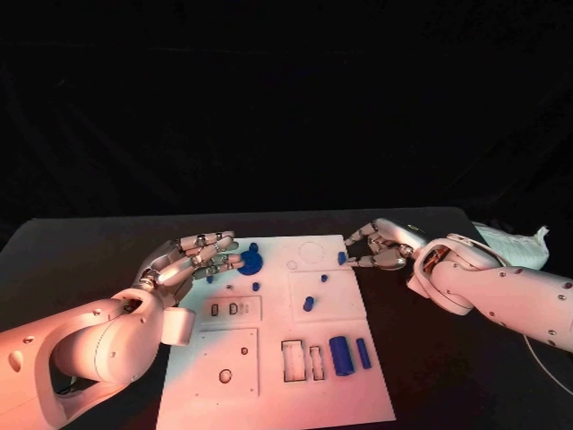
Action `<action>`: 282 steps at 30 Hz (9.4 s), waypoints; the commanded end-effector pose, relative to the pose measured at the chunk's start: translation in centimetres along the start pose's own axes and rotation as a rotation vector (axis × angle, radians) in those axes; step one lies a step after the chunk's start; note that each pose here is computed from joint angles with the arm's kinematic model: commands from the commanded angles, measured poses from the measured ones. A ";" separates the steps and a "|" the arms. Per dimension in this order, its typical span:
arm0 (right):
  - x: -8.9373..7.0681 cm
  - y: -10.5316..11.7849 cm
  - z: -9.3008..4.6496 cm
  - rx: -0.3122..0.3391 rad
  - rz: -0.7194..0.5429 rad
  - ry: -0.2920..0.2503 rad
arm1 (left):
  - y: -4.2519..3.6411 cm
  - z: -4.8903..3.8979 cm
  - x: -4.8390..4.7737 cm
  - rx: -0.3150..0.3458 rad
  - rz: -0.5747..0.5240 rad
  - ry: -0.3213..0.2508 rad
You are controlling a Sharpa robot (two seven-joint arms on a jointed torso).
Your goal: Assemble the parts on the task board
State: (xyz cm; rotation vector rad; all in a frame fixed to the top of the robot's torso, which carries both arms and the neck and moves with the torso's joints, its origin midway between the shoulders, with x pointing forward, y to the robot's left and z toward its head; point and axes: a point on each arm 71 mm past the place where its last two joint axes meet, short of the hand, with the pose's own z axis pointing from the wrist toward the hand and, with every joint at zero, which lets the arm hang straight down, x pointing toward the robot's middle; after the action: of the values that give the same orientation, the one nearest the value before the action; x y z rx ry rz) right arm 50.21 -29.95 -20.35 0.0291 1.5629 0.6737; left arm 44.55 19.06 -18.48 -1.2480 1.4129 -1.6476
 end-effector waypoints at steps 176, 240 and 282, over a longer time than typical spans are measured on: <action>13.3 19.8 3.7 -0.121 -0.065 0.113 | 0.08 0.87 -2.50 0.006 0.011 -0.037; -2.7 7.6 0.6 0.039 0.308 -0.060 | 0.73 8.04 0.95 -0.803 1.352 0.294; -2.3 8.2 0.8 0.020 0.311 -0.037 | 1.67 8.89 1.89 -0.845 1.393 0.347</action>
State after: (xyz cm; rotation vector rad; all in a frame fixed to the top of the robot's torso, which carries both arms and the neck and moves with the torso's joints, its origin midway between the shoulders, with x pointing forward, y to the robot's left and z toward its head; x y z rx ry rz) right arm 48.21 -24.09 -14.72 0.3230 1.5342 0.8883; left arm 52.01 13.81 -19.74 -0.0452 2.4236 -0.2665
